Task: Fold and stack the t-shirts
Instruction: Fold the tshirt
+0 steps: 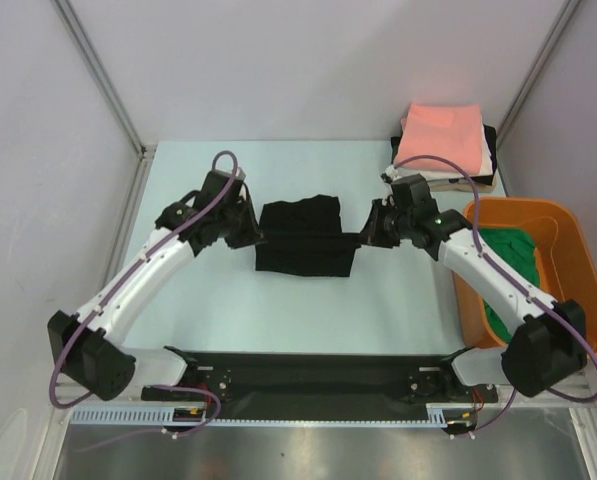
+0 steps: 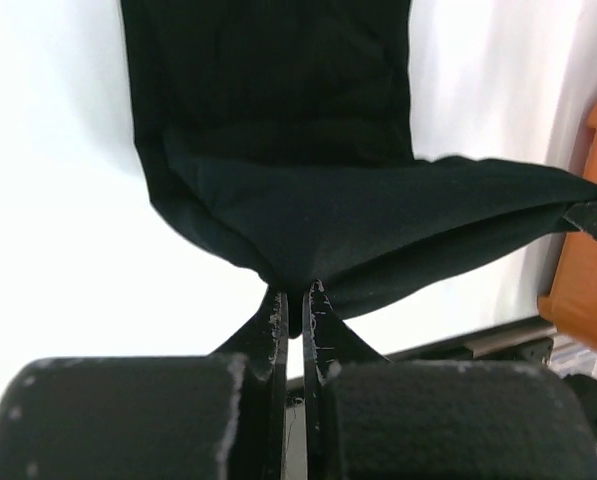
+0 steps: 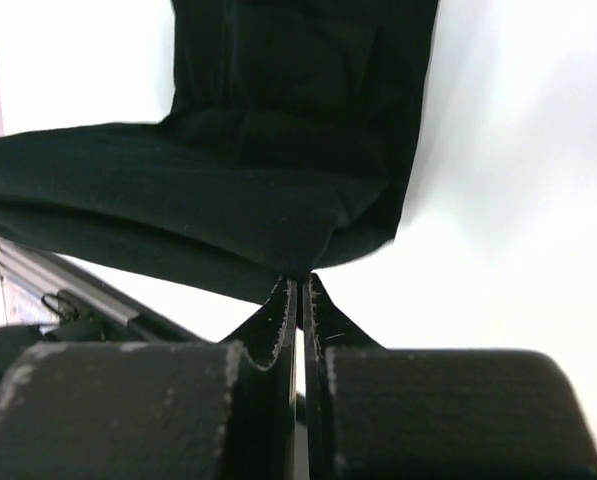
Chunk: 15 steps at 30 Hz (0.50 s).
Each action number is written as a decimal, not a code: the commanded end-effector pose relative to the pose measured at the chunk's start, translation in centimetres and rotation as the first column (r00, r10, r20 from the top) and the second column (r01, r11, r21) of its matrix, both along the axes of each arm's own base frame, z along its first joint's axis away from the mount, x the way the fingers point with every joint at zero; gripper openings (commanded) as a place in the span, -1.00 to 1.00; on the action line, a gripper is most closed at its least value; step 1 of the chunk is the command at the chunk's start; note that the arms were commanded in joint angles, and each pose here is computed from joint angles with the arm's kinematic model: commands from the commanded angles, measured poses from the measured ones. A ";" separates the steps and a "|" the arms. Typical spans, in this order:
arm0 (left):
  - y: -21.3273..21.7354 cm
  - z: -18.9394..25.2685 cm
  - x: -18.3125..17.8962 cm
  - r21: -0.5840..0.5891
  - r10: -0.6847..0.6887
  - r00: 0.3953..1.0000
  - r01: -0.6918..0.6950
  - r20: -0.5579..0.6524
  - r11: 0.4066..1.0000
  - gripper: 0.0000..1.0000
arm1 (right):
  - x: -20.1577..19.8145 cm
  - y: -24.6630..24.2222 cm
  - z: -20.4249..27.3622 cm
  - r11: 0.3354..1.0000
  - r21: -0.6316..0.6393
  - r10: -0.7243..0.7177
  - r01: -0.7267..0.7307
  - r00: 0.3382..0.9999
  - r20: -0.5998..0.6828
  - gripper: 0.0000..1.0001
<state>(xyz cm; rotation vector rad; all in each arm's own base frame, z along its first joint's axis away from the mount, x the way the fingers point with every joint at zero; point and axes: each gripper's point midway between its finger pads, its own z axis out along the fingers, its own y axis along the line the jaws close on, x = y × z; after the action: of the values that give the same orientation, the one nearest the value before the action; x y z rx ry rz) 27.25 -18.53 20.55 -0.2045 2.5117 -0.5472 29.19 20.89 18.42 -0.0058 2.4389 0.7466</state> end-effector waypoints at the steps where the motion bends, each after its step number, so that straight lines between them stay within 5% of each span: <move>1: 1.6 1.8 3.4 0.044 0.006 0.998 -0.009 0.066 0.999 -0.99 | 3.3 -1.0 1.0 0.999 -0.044 -0.003 0.006 0.998 0.064 -1.00; 15: 3.4 -1.4 12.9 0.040 0.060 0.997 -0.058 -0.047 0.998 -0.99 | 12.6 -0.3 -0.9 0.997 -0.070 -0.008 0.011 0.999 0.039 -1.00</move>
<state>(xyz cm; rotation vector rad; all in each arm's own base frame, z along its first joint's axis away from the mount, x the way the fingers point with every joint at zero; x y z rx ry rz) 37.98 -16.96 17.95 -0.2936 2.5916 -0.5317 39.11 22.27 16.98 -0.0388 2.4650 0.7322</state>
